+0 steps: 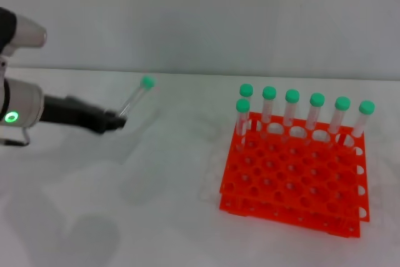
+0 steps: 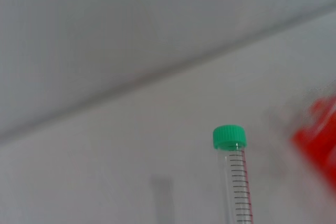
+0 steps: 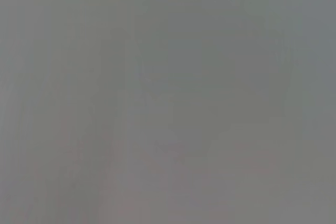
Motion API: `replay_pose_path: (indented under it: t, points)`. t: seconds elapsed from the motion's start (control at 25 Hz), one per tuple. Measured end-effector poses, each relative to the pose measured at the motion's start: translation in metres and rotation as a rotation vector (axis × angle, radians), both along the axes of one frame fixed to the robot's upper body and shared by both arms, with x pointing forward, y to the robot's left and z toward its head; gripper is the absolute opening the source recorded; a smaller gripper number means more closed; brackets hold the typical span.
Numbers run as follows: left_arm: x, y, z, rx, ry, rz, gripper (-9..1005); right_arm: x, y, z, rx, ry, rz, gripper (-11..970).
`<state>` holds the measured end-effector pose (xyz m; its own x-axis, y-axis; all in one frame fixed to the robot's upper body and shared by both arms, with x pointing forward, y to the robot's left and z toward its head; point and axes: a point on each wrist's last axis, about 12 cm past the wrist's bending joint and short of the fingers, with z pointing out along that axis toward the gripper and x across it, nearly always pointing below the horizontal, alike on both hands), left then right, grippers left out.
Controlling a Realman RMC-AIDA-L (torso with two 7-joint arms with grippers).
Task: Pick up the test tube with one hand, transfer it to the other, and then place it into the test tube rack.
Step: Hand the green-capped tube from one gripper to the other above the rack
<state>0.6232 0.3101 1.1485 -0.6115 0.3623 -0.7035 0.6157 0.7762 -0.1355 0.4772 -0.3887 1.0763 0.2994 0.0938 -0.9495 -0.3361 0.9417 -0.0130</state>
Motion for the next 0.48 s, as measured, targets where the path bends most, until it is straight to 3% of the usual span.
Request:
replay_pose_path:
  t: [0.24,0.48]
  points:
    - [-0.015,-0.008,0.002,-0.186,-0.25,-0.171,204,0.004,-0.008,0.017,0.02,0.035,0.178,850]
    - [-0.04,-0.015,-0.017,-0.312,-0.45,-0.303,206,0.017,0.003,0.035,-0.026,0.106,0.436,849]
